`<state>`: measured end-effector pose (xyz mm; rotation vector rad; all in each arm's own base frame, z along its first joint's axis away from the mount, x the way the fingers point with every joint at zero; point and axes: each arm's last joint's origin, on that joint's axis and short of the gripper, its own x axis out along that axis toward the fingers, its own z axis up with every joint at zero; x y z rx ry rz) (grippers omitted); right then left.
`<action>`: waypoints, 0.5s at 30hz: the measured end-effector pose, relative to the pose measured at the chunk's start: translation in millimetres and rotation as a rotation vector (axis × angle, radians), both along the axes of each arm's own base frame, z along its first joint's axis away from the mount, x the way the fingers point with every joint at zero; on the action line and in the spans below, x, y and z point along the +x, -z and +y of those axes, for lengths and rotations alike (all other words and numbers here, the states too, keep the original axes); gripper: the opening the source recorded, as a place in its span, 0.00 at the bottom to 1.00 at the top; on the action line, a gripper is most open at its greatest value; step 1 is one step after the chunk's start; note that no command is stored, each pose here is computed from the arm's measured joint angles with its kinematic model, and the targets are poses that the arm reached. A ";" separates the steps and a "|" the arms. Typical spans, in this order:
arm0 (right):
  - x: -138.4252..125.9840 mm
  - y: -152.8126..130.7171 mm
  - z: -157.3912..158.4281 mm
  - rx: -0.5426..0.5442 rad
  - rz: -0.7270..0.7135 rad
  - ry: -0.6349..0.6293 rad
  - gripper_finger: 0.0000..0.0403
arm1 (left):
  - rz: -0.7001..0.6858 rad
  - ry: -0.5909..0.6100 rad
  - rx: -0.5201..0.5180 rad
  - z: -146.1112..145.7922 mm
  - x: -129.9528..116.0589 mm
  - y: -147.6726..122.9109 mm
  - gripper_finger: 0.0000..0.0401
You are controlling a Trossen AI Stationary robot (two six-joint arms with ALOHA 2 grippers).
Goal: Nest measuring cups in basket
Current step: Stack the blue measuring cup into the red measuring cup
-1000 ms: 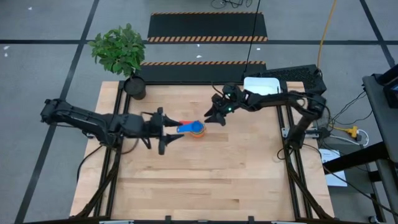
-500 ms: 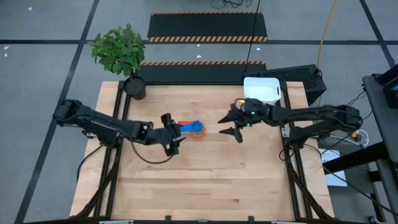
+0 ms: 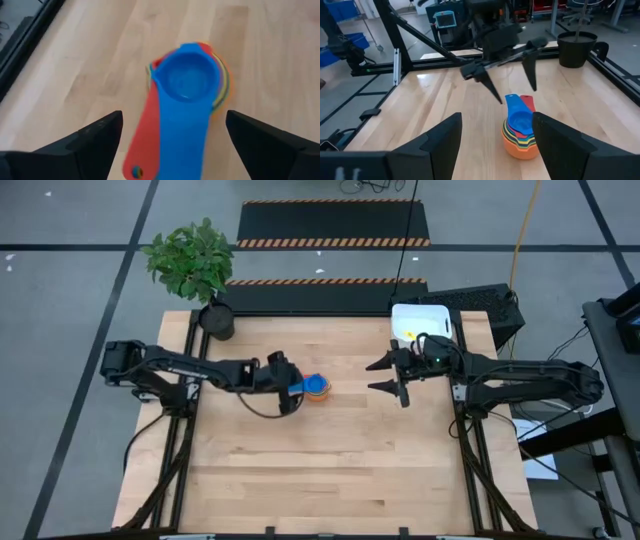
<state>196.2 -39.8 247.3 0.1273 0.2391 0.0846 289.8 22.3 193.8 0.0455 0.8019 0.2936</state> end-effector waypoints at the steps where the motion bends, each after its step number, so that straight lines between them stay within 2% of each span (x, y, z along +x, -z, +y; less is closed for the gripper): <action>1: 0.0 0.0 0.0 0.000 0.001 0.000 0.58 | -0.004 -0.005 -0.005 3.2 0.9 0.8 0.88; 9: -0.1 0.6 0.1 -0.005 0.005 -0.003 0.58 | 0.057 0.042 -0.056 11.4 5.8 18.3 0.85; 15: -0.2 1.1 0.1 -0.012 0.009 -0.006 0.58 | 0.075 0.035 -0.012 13.4 6.4 21.0 0.89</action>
